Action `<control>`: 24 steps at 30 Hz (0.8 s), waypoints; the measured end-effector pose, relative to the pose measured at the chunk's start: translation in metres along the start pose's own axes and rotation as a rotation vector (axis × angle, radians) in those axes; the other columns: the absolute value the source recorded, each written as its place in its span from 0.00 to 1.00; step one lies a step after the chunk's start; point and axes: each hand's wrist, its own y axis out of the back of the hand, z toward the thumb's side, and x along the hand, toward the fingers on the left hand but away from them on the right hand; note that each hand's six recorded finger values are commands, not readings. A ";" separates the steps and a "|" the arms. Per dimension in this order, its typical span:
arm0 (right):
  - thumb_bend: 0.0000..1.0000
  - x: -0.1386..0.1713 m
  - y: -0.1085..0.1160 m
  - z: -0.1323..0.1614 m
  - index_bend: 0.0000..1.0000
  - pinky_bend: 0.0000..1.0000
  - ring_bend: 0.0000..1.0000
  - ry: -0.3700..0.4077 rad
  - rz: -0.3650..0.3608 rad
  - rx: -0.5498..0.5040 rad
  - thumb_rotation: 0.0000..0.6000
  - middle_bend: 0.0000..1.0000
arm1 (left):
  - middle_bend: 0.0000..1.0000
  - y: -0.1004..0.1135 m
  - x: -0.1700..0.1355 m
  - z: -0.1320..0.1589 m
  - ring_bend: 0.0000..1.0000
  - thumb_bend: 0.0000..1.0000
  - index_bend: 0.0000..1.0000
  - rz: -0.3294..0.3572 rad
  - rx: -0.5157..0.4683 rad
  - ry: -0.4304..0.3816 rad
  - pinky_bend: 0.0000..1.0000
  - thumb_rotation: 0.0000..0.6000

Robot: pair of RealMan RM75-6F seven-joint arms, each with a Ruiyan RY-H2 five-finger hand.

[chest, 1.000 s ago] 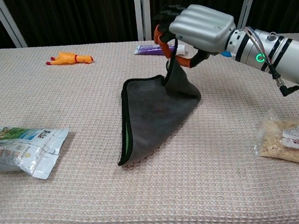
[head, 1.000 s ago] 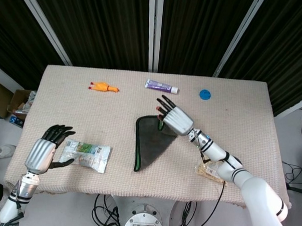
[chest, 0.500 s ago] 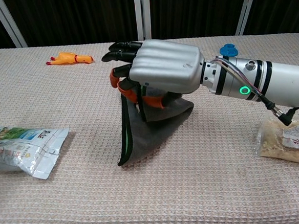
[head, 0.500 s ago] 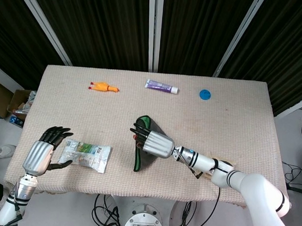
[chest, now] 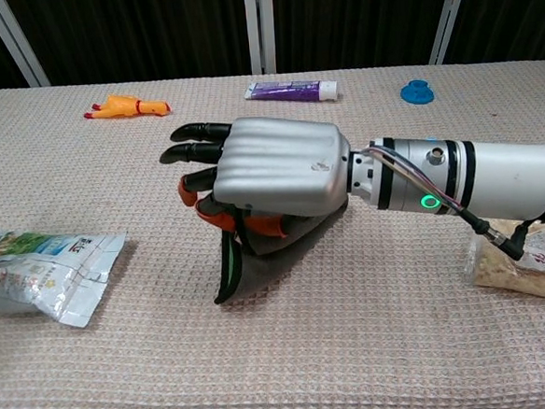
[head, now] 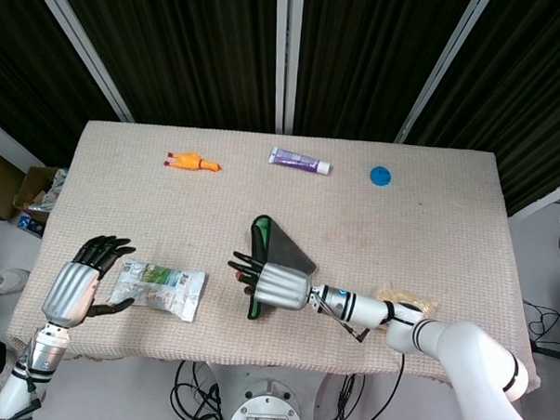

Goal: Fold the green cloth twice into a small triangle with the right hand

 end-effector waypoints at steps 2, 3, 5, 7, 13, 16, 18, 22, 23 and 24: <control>0.40 -0.001 0.001 0.005 0.59 0.02 0.05 0.013 -0.005 0.001 1.00 0.26 | 0.17 0.000 0.000 0.000 0.13 0.00 0.22 -0.001 -0.001 0.001 0.13 1.00; 0.40 -0.001 0.001 0.007 0.59 0.01 0.05 0.017 -0.007 0.002 1.00 0.26 | 0.17 0.000 -0.001 -0.001 0.13 0.00 0.22 -0.002 -0.001 0.001 0.13 1.00; 0.40 -0.002 0.002 0.010 0.59 0.01 0.05 0.023 -0.011 0.007 1.00 0.26 | 0.17 0.000 -0.001 -0.001 0.13 0.00 0.22 -0.003 0.000 0.002 0.13 1.00; 0.40 -0.004 0.003 0.014 0.59 0.01 0.04 0.031 -0.015 0.012 1.00 0.26 | 0.17 0.000 -0.001 -0.001 0.13 0.00 0.22 -0.001 -0.001 0.002 0.13 1.00; 0.40 -0.012 0.007 0.022 0.59 0.01 0.04 0.045 -0.034 0.013 1.00 0.26 | 0.17 0.001 -0.003 -0.001 0.13 0.00 0.22 0.001 -0.003 0.003 0.13 1.00; 0.40 -0.014 0.008 0.025 0.59 0.01 0.04 0.055 -0.034 0.014 1.00 0.26 | 0.17 0.001 -0.004 -0.002 0.13 0.00 0.22 0.001 -0.004 0.007 0.13 1.00; 0.40 -0.015 0.006 0.027 0.58 0.01 0.04 0.060 -0.027 0.013 1.00 0.26 | 0.17 0.001 -0.004 -0.002 0.13 0.00 0.22 0.001 -0.005 0.008 0.13 1.00; 0.25 -0.015 -0.002 0.032 0.32 0.00 0.01 0.071 0.009 0.017 1.00 0.18 | 0.17 0.000 -0.004 -0.002 0.13 0.00 0.22 0.000 -0.006 0.006 0.13 1.00; 0.17 -0.015 -0.003 0.032 0.19 0.00 0.00 0.069 0.019 0.021 1.00 0.13 | 0.17 0.000 -0.004 -0.002 0.13 0.00 0.22 -0.001 -0.007 0.006 0.13 1.00; 0.09 -0.015 -0.005 0.032 0.08 0.00 0.00 0.064 0.027 0.025 1.00 0.08 | 0.17 0.000 -0.004 -0.002 0.13 0.00 0.22 0.000 -0.007 0.006 0.13 1.00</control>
